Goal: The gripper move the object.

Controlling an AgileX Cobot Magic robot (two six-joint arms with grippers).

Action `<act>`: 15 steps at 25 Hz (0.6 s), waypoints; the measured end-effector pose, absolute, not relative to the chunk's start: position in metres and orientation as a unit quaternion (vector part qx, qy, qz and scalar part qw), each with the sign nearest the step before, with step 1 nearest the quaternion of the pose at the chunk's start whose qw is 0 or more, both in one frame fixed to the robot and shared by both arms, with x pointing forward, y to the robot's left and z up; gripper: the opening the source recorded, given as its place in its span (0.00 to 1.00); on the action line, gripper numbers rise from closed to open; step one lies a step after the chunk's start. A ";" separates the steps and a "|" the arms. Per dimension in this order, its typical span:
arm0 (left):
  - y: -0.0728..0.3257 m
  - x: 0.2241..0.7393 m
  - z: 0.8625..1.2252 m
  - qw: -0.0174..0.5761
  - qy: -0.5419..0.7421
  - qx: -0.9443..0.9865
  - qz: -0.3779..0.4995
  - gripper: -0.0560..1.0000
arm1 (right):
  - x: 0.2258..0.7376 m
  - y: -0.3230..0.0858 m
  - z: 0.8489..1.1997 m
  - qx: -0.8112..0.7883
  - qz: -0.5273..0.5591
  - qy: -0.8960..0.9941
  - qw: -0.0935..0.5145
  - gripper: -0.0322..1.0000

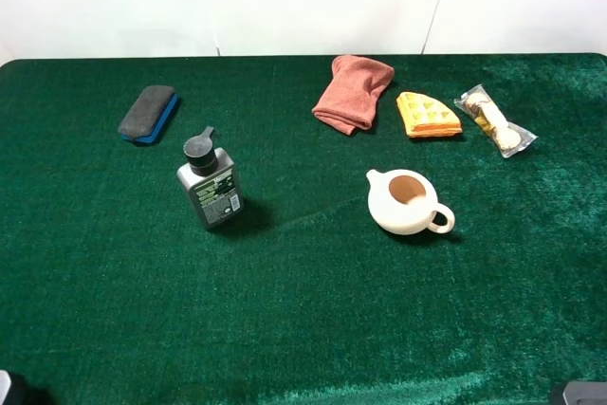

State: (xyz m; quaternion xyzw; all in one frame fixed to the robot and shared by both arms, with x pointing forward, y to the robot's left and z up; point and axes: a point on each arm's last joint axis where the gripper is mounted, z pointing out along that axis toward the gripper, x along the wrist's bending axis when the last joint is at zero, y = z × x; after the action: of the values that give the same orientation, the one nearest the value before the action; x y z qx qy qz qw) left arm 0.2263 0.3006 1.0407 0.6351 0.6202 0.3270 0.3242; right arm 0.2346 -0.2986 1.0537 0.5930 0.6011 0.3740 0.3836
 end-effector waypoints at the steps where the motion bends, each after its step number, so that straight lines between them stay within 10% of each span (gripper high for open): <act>1: 0.301 0.226 1.041 0.324 0.620 0.635 0.327 0.99 | 0.235 -0.299 1.054 0.593 0.374 0.601 0.384 0.70; 15: 0.301 0.226 1.041 0.324 0.620 0.635 0.327 0.99 | 0.235 -0.299 1.054 0.594 0.375 0.600 0.383 0.70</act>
State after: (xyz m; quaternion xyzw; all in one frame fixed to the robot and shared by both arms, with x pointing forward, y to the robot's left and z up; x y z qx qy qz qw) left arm 0.2263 0.3006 1.0407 0.6351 0.6202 0.3270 0.3242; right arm 0.2347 -0.2986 1.0538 0.5938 0.6000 0.3749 0.3833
